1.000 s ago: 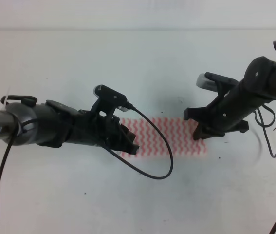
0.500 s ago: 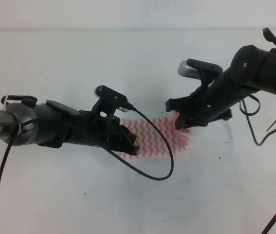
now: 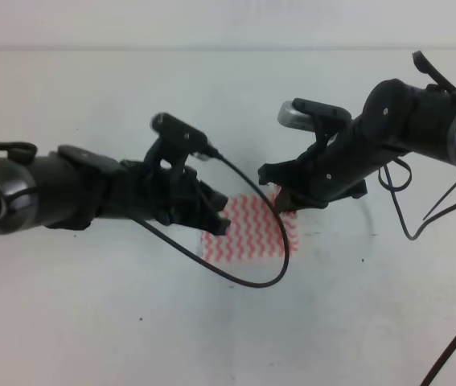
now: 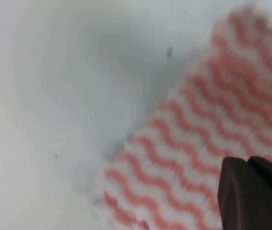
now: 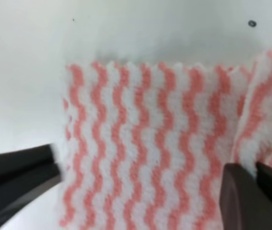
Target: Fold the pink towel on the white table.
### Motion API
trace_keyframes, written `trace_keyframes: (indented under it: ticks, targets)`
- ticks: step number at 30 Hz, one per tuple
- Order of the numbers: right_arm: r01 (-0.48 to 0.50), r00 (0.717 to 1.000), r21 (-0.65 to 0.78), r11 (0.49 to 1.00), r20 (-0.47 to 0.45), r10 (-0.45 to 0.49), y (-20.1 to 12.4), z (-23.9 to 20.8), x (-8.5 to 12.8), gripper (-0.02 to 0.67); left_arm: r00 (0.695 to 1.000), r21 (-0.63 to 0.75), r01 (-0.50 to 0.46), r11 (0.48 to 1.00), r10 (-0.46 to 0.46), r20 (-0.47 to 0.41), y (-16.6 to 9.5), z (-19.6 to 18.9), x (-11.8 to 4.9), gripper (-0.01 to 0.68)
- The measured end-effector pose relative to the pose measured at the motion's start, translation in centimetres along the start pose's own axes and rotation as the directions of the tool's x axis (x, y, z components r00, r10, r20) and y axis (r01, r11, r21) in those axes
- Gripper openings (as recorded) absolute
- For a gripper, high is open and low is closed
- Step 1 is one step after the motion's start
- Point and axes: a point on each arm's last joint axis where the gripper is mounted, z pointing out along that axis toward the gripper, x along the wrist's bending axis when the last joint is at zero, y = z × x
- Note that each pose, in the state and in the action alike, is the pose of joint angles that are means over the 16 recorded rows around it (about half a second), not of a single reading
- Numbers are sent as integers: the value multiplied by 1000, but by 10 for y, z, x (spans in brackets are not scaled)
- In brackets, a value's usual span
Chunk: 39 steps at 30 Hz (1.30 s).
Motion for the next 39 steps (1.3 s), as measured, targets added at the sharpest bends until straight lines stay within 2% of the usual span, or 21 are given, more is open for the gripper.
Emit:
trace_keyframes:
  ticks: [8, 24, 39]
  targets:
    - [2, 1000, 1, 1000, 0, -2, 0, 1, 0, -16, 999, -10, -26, 1000, 26, 23, 6, -13, 0, -5]
    - [3, 1000, 12, 1000, -1, -3, -1, 4, 0, -16, 997, 86, -6, 996, -1, 77, -18, 7, 4, -5]
    - [33, 998, 1, 999, -45, -32, -1, 8, 25, -16, 997, 94, 1, 996, -7, 70, -21, 10, 5, -5]
